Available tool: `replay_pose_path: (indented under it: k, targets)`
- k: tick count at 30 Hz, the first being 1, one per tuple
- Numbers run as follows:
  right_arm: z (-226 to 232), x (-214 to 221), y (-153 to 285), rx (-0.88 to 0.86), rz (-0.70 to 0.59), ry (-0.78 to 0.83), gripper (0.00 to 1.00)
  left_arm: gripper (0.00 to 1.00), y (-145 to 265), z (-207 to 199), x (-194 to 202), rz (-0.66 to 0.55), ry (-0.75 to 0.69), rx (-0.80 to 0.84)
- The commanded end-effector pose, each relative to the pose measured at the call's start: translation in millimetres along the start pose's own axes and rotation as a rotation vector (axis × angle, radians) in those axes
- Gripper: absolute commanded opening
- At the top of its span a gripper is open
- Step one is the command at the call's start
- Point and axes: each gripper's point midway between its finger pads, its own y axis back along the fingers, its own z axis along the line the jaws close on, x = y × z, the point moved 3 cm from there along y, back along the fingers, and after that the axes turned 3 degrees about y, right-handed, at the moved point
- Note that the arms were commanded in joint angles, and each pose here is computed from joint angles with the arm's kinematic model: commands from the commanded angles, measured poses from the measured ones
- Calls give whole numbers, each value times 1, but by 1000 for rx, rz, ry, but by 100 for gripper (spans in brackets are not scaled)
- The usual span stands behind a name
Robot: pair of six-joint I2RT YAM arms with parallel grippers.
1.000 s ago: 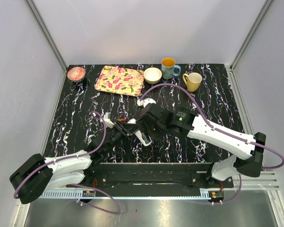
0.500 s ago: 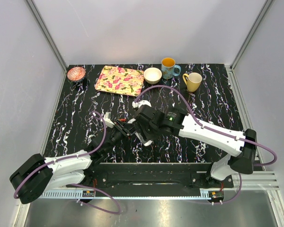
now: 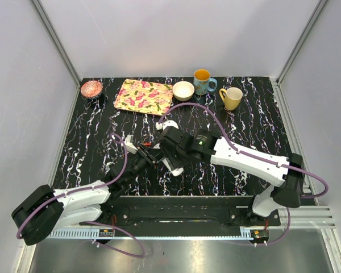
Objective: Load the batteries into the remote control
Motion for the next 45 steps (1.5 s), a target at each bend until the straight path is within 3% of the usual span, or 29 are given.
replay_pose_path:
  k: [1,16,18,19,24,25,26,27,30,34,39,43,45]
  targets:
    - [5,-9,0,-9,-37,15,42,0,-1,-37,-2,2,17,132]
    - [1,-4,6,-1,-24,15,21,0,-3,-35,-2,0,17,129]
    - [0,-4,6,3,-24,13,13,0,-3,-34,-2,1,17,128]
    - [0,-5,8,3,-29,13,1,0,-3,-33,-1,2,16,125]
    - [0,-10,13,1,-53,1,0,0,-3,-31,-1,0,18,120]
    - [1,-10,14,-8,-54,2,5,0,-2,-32,-1,1,18,121]
    - [2,-11,15,-11,-59,-1,30,0,-2,-31,-1,2,18,120]
    - [2,-12,16,-14,-63,-5,39,0,-3,-32,-1,0,16,121]
    - [3,-15,19,-19,-75,-15,57,0,-2,-31,-1,1,18,120]
    - [4,-16,21,-29,-79,-19,71,0,-3,-31,-1,2,16,118]
    - [6,-14,21,-46,-67,-16,69,0,-2,-30,-1,3,18,120]
    - [10,-11,18,-59,-46,-9,52,0,-2,-31,-1,3,18,123]
    - [9,-11,18,-57,-47,-8,49,0,-2,-31,-1,3,19,123]
